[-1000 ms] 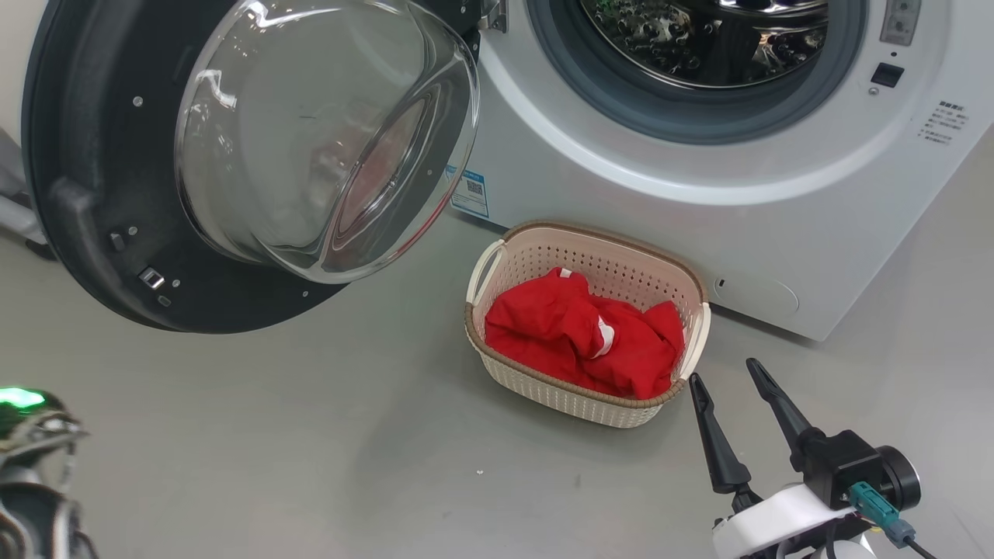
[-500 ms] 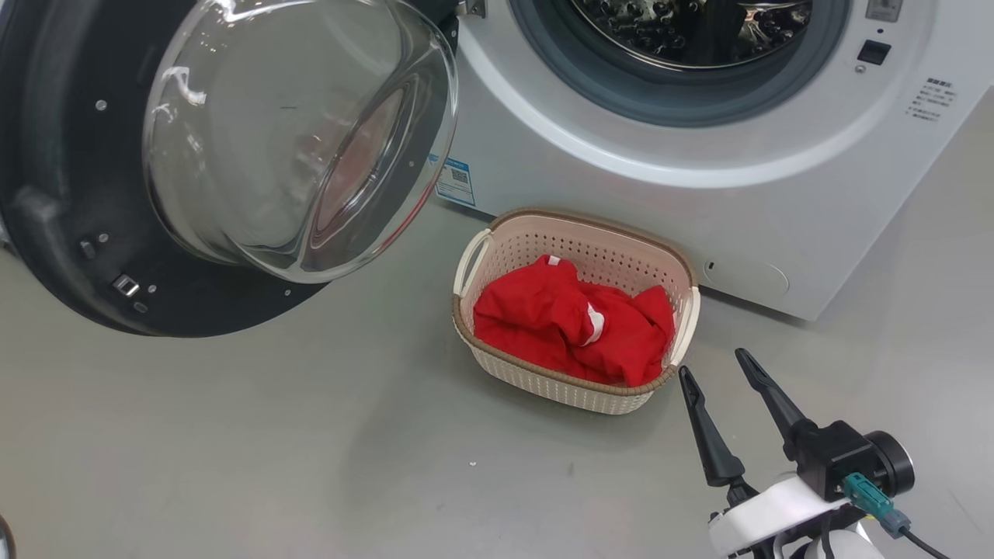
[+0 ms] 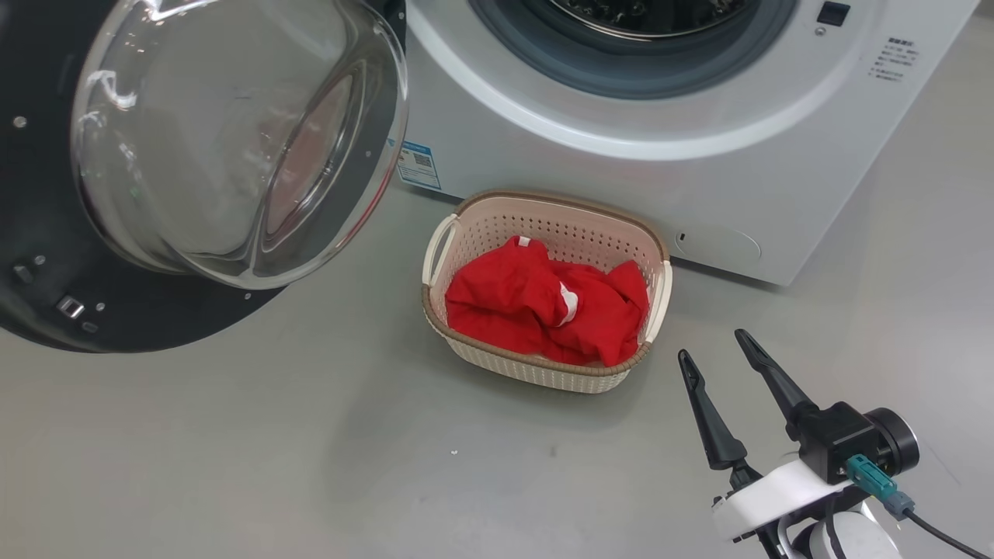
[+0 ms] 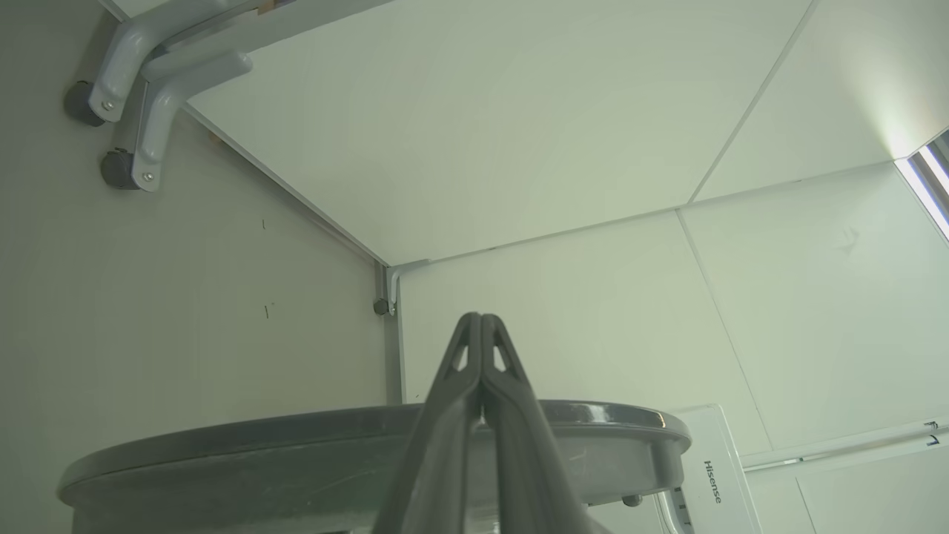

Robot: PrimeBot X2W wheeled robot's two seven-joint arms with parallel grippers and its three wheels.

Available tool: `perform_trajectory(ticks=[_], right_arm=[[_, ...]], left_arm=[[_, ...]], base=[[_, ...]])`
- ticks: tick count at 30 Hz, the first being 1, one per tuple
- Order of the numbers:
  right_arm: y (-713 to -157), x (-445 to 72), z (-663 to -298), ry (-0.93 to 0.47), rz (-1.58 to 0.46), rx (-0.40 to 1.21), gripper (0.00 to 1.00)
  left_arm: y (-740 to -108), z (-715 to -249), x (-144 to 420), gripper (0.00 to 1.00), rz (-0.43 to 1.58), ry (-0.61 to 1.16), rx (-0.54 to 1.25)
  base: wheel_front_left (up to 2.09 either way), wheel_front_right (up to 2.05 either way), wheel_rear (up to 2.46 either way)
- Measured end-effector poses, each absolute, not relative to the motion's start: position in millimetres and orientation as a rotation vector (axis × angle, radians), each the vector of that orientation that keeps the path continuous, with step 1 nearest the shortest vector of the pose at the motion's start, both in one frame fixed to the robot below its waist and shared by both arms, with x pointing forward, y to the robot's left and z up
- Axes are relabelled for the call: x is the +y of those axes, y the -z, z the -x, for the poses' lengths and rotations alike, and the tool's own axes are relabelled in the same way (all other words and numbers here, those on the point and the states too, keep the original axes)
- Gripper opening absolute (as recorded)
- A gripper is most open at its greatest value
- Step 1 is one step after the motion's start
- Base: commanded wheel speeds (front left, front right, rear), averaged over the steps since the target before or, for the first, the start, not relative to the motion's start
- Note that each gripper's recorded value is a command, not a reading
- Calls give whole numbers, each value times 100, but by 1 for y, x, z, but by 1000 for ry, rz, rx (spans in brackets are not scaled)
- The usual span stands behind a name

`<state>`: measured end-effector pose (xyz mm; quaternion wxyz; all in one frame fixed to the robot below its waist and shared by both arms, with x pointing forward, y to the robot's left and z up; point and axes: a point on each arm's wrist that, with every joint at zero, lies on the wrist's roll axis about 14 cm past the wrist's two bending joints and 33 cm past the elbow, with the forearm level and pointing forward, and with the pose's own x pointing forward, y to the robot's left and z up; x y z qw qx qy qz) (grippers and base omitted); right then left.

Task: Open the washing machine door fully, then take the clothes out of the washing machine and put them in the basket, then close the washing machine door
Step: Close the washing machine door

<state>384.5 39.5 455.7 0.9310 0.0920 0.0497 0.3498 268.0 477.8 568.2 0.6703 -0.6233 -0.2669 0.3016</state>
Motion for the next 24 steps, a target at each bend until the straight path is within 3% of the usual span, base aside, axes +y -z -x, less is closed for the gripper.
perform_trajectory(ticks=[14,24], right_arm=[[-442,17,-396,-672,-166,127,100],[-439,12,-403,-665,-155,127,100]], left_arm=[[-540,-320,470,0,1390,-670,-378],[-538,-330,470,0,1360,-638,-310]], base=[[0,0,0],[0,0,0]])
